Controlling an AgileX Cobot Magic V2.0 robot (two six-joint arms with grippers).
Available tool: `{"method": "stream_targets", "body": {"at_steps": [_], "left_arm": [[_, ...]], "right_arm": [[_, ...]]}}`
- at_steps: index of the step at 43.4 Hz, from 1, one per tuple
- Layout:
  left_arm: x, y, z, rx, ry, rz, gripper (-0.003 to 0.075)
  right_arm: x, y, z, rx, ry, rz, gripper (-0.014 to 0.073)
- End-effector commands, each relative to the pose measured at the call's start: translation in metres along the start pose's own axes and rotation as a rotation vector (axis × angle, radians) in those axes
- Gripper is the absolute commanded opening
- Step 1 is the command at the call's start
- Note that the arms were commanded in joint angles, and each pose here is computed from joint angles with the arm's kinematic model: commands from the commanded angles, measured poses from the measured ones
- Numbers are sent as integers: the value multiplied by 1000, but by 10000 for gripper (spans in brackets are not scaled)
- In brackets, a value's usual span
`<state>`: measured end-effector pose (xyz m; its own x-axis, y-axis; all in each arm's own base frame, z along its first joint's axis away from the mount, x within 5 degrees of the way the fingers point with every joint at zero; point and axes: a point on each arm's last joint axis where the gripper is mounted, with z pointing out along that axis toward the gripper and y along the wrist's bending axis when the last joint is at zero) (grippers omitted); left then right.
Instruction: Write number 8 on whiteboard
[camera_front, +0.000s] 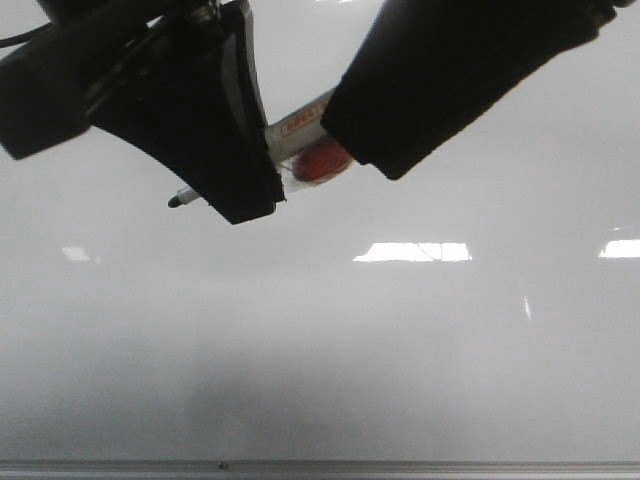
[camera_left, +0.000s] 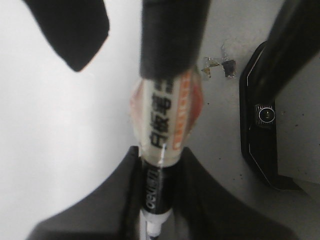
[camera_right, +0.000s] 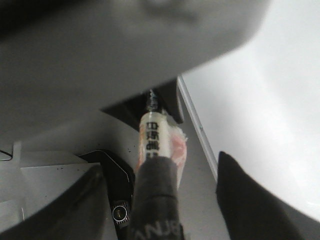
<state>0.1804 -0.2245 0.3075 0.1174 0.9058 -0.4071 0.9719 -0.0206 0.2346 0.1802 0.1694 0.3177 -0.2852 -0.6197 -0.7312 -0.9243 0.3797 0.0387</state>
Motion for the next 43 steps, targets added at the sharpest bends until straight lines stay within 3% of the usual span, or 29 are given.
{"method": "stream_targets", "body": {"at_steps": [1, 11, 17, 20, 25, 31, 38, 43], "left_arm": [[-11, 2, -17, -60, -80, 9, -20], [-11, 2, -17, -60, -80, 9, -20], [-11, 2, -17, -59, -79, 9, -14], [-11, 2, -17, -59, -79, 9, 34], [-11, 2, -17, -60, -80, 2, 208], [-11, 2, -21, -69, -94, -37, 356], [0, 3, -49, -121, -130, -128, 368], [21, 5, -79, -209, -166, -227, 368]], "right_arm": [[-15, 0, -12, 29, -99, 5, 388], [-15, 0, -12, 26, -103, 10, 251], [-15, 0, -12, 26, -103, 10, 102], [-15, 0, -12, 26, -103, 10, 32], [-15, 0, -12, 26, -103, 10, -39], [-15, 0, -12, 31, -98, 2, -78], [-12, -1, -24, 79, -87, -12, -79], [-5, -7, -45, 190, -68, -1, -79]]}}
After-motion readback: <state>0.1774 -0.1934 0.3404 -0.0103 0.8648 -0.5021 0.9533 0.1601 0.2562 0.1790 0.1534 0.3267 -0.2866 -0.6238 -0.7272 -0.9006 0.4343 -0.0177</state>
